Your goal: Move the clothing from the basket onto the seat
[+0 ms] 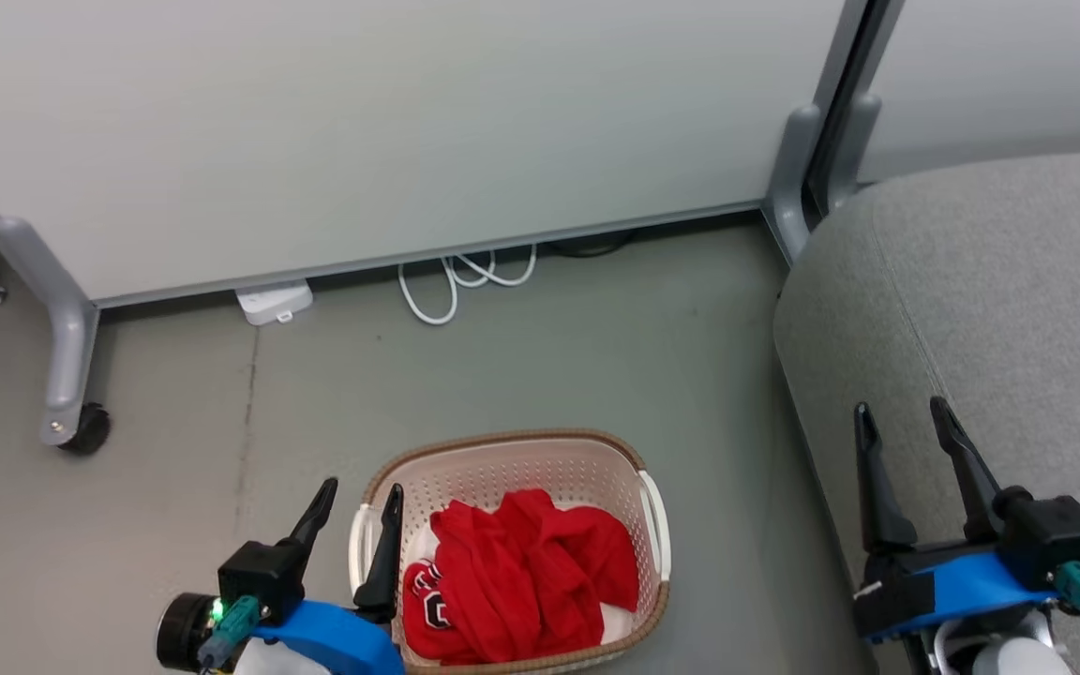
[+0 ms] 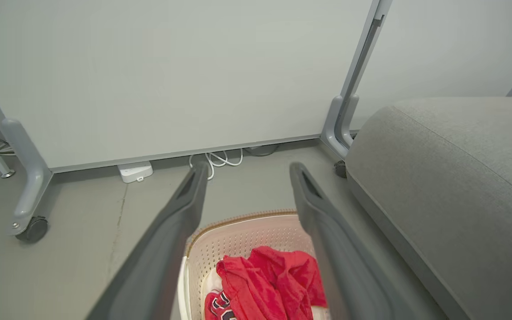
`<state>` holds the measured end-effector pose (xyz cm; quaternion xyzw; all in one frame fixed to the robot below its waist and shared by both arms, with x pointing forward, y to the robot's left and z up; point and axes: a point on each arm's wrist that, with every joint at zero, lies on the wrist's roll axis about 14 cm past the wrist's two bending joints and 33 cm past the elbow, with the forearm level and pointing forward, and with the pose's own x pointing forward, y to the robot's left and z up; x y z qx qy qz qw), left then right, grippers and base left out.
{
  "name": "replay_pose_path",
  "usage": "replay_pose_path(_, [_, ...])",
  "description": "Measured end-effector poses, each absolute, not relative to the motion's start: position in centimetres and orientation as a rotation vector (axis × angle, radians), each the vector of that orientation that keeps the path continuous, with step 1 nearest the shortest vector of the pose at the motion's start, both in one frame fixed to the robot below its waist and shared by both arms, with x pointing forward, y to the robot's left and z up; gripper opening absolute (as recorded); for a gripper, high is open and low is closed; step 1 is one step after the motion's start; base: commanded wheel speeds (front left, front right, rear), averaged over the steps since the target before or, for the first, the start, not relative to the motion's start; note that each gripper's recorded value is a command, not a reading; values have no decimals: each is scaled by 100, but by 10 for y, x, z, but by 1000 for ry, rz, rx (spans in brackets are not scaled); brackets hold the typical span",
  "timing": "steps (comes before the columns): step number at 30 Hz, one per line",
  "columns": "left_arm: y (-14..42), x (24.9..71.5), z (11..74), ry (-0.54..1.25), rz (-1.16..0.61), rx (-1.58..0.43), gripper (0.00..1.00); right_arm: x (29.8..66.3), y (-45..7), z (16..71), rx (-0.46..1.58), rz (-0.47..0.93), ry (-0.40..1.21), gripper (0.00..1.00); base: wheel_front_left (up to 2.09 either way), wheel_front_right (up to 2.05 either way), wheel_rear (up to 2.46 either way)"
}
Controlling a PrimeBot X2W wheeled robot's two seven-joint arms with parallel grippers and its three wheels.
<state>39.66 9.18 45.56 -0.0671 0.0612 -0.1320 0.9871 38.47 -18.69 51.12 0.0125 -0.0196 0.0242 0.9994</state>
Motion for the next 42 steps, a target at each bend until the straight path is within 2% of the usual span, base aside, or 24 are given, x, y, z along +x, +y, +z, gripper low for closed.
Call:
replay_pose_path(9, [46,439,376,371,-437,-89,100,422,-186,506,30,60,-54,100,0,0,0])
replay_pose_path(21, [-3,459,228,773,-610,-30,100,456,-215,450,62,-14,30,100,0,0,0])
replay_pose_path(27, [-17,449,160,941,-643,-25,100,455,-231,406,83,-63,134,100,0,0,0])
replay_pose_path(38, [-49,452,100,1025,-611,-52,100,441,-260,375,73,-160,225,100,0,0,0])
replay_pose_path(39, [-48,454,99,1018,-603,-47,46,439,-260,373,74,-164,232,100,0,0,0])
replay_pose_path(40, [-48,455,98,1020,-602,-44,0,437,-261,372,75,-167,237,100,0,0,0])
replay_pose_path(42, [-49,452,97,1029,-618,-41,0,436,-261,372,76,-169,238,100,0,0,0])
